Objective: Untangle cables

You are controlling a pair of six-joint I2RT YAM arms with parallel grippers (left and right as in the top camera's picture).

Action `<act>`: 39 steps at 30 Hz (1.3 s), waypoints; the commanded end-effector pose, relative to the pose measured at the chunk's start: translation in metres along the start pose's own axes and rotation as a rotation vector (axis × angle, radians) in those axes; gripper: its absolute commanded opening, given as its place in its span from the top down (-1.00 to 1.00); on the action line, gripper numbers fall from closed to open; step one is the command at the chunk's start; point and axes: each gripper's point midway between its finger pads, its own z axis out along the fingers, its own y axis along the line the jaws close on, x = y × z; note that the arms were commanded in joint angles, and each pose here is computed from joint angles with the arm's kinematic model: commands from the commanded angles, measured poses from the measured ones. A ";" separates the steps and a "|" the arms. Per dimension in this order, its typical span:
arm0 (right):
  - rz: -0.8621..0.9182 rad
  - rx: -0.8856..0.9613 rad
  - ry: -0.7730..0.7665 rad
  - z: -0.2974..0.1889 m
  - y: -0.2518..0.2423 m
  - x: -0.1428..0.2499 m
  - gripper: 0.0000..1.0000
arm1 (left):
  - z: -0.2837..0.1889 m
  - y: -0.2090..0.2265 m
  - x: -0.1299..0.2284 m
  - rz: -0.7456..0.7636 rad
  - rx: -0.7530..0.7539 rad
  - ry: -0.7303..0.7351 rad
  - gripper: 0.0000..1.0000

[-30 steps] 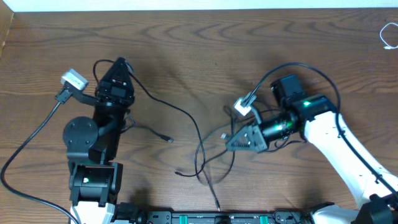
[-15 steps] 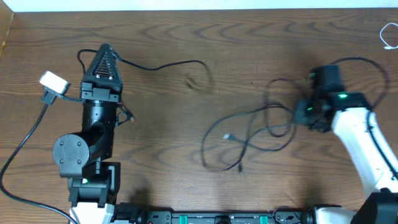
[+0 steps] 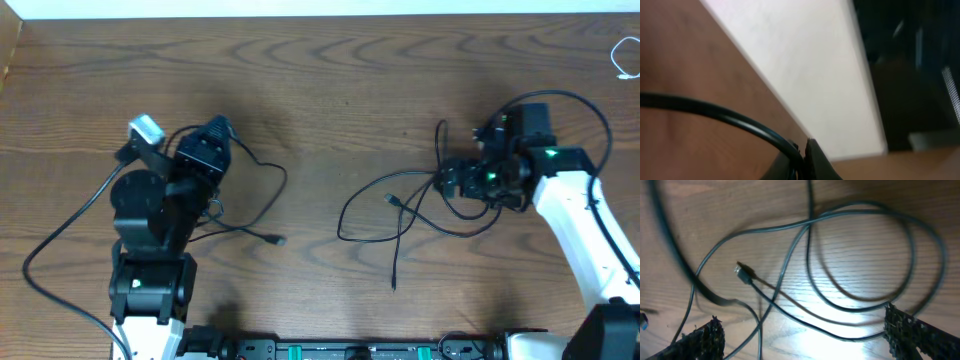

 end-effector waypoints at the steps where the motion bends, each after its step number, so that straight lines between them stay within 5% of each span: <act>1: 0.072 0.095 0.053 0.022 -0.005 0.010 -0.99 | 0.006 0.008 0.028 0.027 -0.020 0.152 0.85; 16: 0.220 0.190 0.087 0.110 0.005 0.008 -0.96 | 0.023 0.043 0.053 0.065 -0.137 0.257 0.85; 18: 0.250 0.244 0.082 0.114 -0.003 0.011 -0.69 | 0.023 0.042 0.053 0.065 -0.137 0.257 0.85; 22: 0.240 0.256 0.102 0.125 -0.002 0.016 0.97 | 0.023 0.042 0.053 0.065 -0.136 0.257 0.85; 30: -0.009 0.088 -0.076 0.103 0.024 -0.042 0.98 | 0.022 0.044 0.054 0.062 -0.145 0.261 0.86; 35: 0.071 0.098 -0.422 -0.007 0.000 -0.128 0.97 | 0.021 0.047 0.056 0.058 -0.156 0.267 0.85; 39: 0.150 0.210 -0.637 -0.098 -0.043 -0.160 0.97 | 0.021 0.047 0.056 0.058 -0.156 0.267 0.85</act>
